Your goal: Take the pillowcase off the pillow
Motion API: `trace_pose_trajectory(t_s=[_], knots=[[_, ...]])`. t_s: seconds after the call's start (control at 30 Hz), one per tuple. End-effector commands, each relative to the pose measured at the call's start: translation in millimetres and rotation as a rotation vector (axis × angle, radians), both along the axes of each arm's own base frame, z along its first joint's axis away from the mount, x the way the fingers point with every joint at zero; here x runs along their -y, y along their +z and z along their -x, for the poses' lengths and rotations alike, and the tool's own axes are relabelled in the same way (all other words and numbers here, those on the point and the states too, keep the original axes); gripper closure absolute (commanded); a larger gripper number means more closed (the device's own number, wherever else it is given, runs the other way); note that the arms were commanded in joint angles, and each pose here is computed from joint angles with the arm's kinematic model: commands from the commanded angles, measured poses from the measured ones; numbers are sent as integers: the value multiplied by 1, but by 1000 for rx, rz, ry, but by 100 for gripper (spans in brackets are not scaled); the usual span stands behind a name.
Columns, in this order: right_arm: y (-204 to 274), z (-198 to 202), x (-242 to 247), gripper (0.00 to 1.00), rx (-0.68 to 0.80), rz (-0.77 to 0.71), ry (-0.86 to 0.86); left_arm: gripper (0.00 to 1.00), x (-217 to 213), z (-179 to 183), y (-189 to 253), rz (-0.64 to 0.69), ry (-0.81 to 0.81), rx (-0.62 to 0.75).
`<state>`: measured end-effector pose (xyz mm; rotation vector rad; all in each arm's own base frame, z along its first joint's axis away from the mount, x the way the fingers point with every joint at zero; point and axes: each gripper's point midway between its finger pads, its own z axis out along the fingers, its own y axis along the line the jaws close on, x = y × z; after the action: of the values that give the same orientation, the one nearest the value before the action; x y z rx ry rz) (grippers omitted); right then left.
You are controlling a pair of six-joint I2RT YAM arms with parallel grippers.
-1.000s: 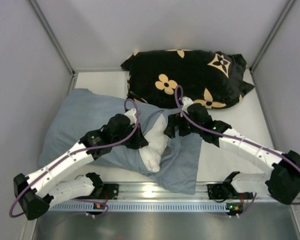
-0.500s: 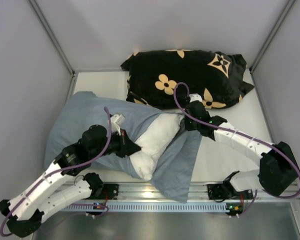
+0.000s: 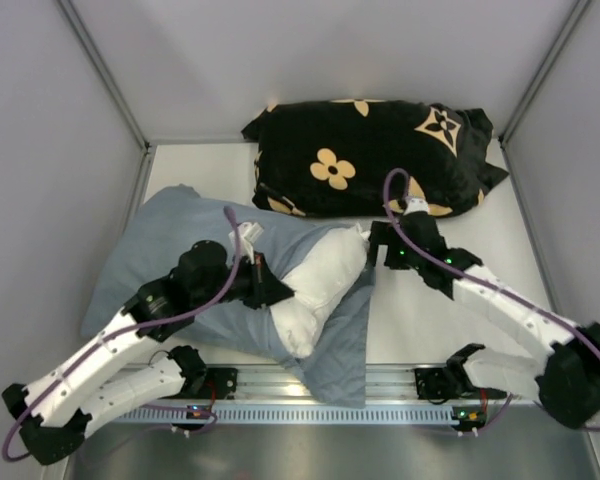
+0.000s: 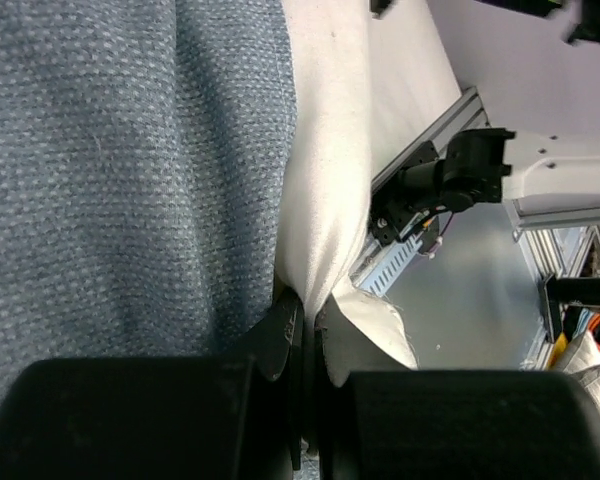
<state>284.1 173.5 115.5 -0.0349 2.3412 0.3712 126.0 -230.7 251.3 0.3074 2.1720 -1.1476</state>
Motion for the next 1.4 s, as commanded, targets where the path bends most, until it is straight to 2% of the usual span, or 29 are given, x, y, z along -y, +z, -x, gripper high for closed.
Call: trace_pose_trajectory(t_s=[0.0, 0.03, 0.07, 0.13, 0.17, 0.2, 0.23, 0.27, 0.33, 0.37, 0.43, 0.47, 0.5, 0.53, 0.77, 0.9, 1.07, 1.23, 1.37], knots=[[36, 16, 20, 0, 103, -153, -96, 100, 41, -34, 28, 91, -28, 100], [36, 24, 23, 1, 105, -163, -83, 100, 47, -39, 27, 83, -36, 99], [34, 32, 24, 7, 98, -169, -68, 100, 55, -45, 27, 77, -44, 99], [37, 52, 24, 12, 75, -172, -3, 100, 76, -64, 24, 49, -53, 95], [39, 57, 25, 8, 71, -163, 17, 100, 86, -75, 8, 8, -58, 68], [37, 62, 29, 1, 56, -128, 29, 100, 95, -82, 19, 23, -63, 86], [25, 73, 39, 1, -8, -76, 13, 100, 101, -88, 18, 15, -66, 81], [29, 74, 44, 1, -12, -61, -4, 100, 110, -95, 5, -12, -71, 57], [36, 91, 20, 1, -27, -151, 134, 100, 120, -99, 8, -11, -87, 57], [50, 105, -5, 1, -25, -273, 265, 100, 123, -102, 2, -25, -89, 48], [59, 119, -23, 0, -60, -404, 317, 54, 124, -102, -2, -32, -93, 47], [74, 124, -35, 1, -46, -501, 358, 35, 123, -102, -1, -33, -92, 55], [76, 128, -40, 0, -49, -532, 383, 20, 121, -101, -1, -33, -91, 60], [72, 132, -43, 1, -63, -552, 399, 2, 119, -101, 0, -35, -86, 69], [57, 143, -63, 0, -135, -613, 460, 1, 66, -78, 1, -78, 19, 86], [26, 135, -54, 1, -163, -500, 342, 1, 50, -62, -15, -92, 32, 39], [2, 125, -20, 1, -159, -335, 99, 1, 45, -49, -19, -65, 28, -1], [-15, 132, -18, 0, -195, -337, 65, 1, 55, -39, -17, -64, -23, -2], [-30, 140, -38, 0, -234, -397, 128, 1, 63, -33, -19, -72, -48, -10]])
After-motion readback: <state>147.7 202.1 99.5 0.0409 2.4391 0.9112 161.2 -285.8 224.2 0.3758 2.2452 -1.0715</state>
